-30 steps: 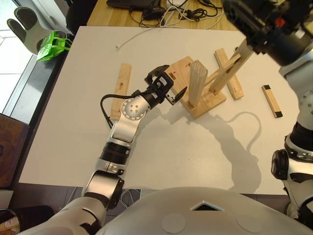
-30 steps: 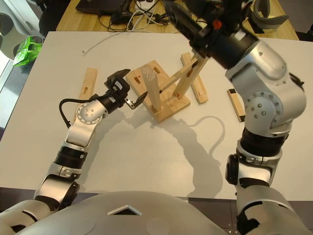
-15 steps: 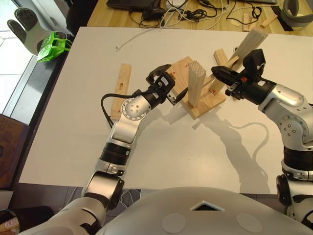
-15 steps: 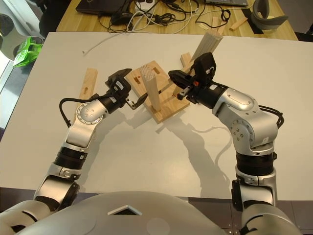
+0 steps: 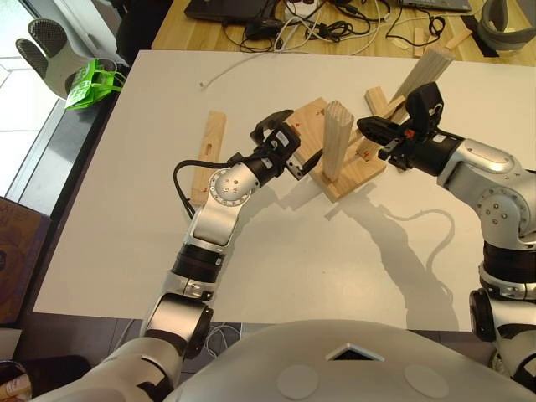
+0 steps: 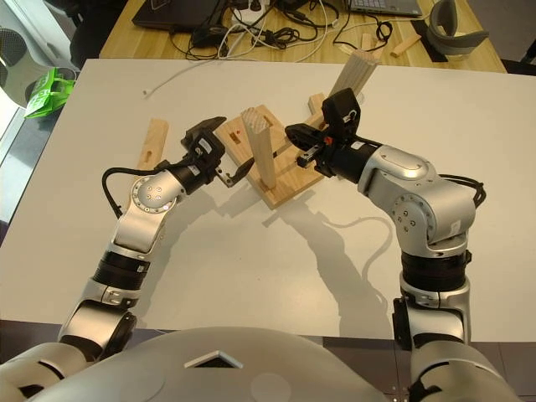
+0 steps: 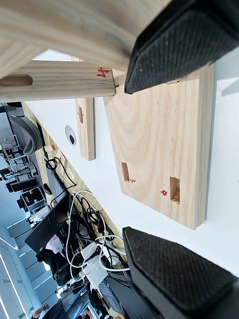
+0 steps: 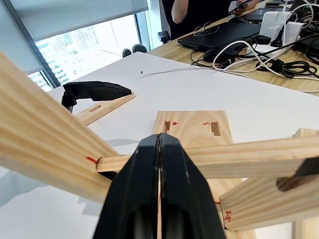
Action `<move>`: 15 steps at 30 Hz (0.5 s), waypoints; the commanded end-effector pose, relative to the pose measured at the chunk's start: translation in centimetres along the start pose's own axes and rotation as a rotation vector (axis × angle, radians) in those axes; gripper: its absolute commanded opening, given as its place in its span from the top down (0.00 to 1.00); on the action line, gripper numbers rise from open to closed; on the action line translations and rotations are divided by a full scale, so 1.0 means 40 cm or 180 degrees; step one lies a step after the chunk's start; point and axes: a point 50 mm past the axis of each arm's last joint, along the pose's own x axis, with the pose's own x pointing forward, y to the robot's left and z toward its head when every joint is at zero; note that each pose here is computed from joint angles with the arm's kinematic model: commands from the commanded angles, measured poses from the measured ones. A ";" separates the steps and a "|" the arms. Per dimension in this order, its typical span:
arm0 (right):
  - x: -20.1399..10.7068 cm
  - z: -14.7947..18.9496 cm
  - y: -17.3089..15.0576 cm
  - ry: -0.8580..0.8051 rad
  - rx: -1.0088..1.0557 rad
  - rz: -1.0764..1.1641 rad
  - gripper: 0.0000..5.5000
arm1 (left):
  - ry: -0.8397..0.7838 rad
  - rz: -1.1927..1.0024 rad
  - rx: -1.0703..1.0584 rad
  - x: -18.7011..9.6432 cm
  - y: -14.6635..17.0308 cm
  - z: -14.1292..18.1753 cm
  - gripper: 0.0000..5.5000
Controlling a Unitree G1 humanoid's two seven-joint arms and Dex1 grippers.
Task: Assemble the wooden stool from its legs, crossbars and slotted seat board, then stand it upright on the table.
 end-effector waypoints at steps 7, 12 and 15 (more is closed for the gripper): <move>-0.007 0.119 0.006 -0.1157 -0.0249 -0.0130 1.00 | 0.0012 -0.0010 0.0043 0.003 0.005 0.001 0.10; -0.024 0.220 -0.031 -0.1736 -0.0289 -0.0480 1.00 | -0.0011 -0.0036 0.0057 0.006 0.007 0.006 0.10; -0.027 0.300 -0.052 -0.1871 -0.0552 -0.0642 1.00 | -0.0024 -0.0054 0.0063 0.009 0.005 0.009 0.10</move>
